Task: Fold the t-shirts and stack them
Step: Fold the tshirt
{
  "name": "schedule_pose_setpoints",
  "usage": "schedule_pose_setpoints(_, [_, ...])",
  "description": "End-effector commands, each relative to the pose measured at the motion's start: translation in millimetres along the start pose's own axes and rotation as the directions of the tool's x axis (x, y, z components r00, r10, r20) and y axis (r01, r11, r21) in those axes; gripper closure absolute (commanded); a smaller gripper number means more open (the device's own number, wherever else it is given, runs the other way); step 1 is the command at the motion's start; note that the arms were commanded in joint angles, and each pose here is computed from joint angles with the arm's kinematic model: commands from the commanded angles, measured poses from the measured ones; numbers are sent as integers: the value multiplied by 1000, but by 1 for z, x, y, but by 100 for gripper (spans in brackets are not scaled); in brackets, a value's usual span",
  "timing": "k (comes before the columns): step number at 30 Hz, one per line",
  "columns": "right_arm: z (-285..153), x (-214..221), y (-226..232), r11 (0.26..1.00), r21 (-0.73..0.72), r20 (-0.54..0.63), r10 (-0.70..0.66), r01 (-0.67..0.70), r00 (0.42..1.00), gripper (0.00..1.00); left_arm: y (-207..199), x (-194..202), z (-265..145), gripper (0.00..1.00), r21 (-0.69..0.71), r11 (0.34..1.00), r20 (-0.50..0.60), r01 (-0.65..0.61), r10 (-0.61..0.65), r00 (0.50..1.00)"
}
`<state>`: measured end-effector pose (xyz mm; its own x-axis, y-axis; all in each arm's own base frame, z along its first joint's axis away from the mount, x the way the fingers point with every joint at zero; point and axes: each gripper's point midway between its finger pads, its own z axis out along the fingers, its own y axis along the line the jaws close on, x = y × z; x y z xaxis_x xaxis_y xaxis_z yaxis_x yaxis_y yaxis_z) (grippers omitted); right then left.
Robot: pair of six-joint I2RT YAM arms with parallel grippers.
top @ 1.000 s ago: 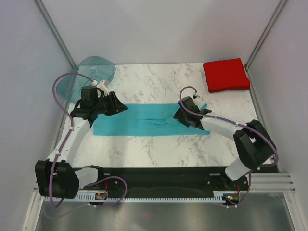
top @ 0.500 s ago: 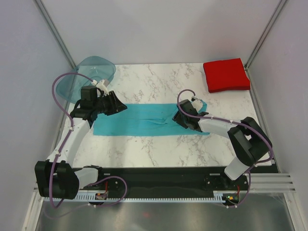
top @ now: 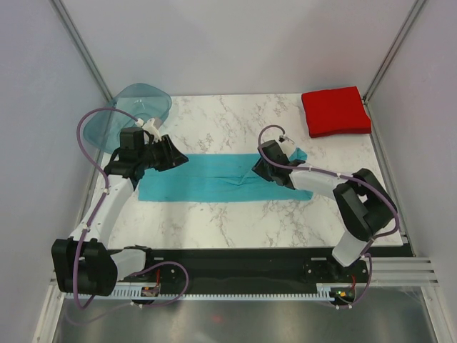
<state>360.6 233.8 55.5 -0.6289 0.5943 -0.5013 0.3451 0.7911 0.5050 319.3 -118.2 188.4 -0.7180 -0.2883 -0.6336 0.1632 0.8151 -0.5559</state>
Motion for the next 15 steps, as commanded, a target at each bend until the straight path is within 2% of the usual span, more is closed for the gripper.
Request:
schedule_pose_setpoints(1, [0, -20, 37, 998, -67, 56, -14, 18, 998, 61, 2, -7, -1, 55, -4, 998, 36, -56, 56, 998])
schedule_pose_setpoints(8, [19, -27, 85, 985, -142, 34, -99, 102, 995, 61, 3, -6, 0, 55, -5, 999, 33, -54, 54, 998])
schedule_pose_setpoints(11, [24, -27, 109, 960, -202, 9, -196, 194, 980, 60, 4, -6, 1, 55, -9, 999, 31, -53, 53, 998])
schedule_pose_setpoints(15, [19, -33, 113, 943, -198, 17, -268, 266, 963, 59, 6, -6, 1, 55, -15, 999, 32, -52, 52, 998])
